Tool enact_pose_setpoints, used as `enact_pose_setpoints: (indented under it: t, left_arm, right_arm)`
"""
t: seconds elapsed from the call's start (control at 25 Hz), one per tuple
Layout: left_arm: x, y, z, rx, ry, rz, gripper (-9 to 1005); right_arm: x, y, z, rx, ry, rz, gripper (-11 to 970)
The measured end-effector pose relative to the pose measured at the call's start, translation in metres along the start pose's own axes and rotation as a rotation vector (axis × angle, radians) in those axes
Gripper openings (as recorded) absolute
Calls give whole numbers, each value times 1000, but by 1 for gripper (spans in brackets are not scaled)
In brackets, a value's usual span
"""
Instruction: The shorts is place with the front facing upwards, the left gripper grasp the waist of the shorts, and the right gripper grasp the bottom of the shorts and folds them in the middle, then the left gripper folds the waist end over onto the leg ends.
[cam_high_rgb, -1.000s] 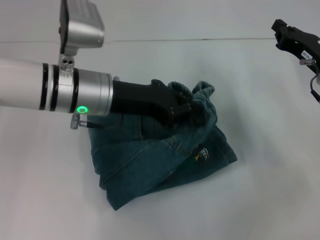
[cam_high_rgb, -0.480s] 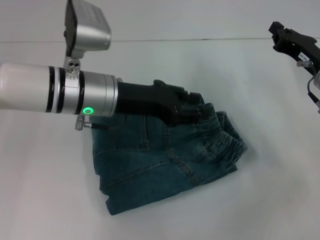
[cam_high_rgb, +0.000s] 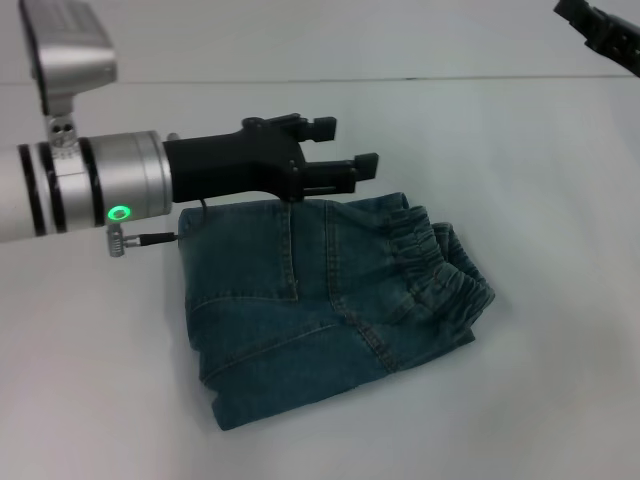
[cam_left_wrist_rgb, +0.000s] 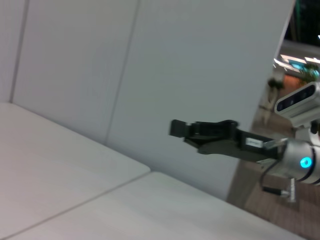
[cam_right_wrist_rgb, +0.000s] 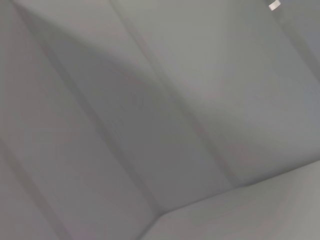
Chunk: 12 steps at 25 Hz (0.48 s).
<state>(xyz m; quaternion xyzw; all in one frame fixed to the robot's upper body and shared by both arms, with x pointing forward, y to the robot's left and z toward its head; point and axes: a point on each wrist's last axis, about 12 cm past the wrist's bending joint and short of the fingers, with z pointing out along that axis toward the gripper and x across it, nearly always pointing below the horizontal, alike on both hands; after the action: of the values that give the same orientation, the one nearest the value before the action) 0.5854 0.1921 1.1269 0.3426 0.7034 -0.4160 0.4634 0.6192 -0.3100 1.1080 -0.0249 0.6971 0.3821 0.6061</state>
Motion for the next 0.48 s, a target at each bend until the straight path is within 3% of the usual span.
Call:
enact_pose_setpoints:
  t: [0.12,0.32,0.48]
  left_arm:
    - [5,2,-9,-21,-25,-20,846]
    - [7,3,-19,-30,-55,-31,847]
    - [6,4,-27,-33,-87,-25,848]
  right_arm:
    - [-20,8,6,-125,115,-20,125]
    - [-40,27,25,-284,436,-196,131]
    - [-39,41,29,-399,595,-319,135]
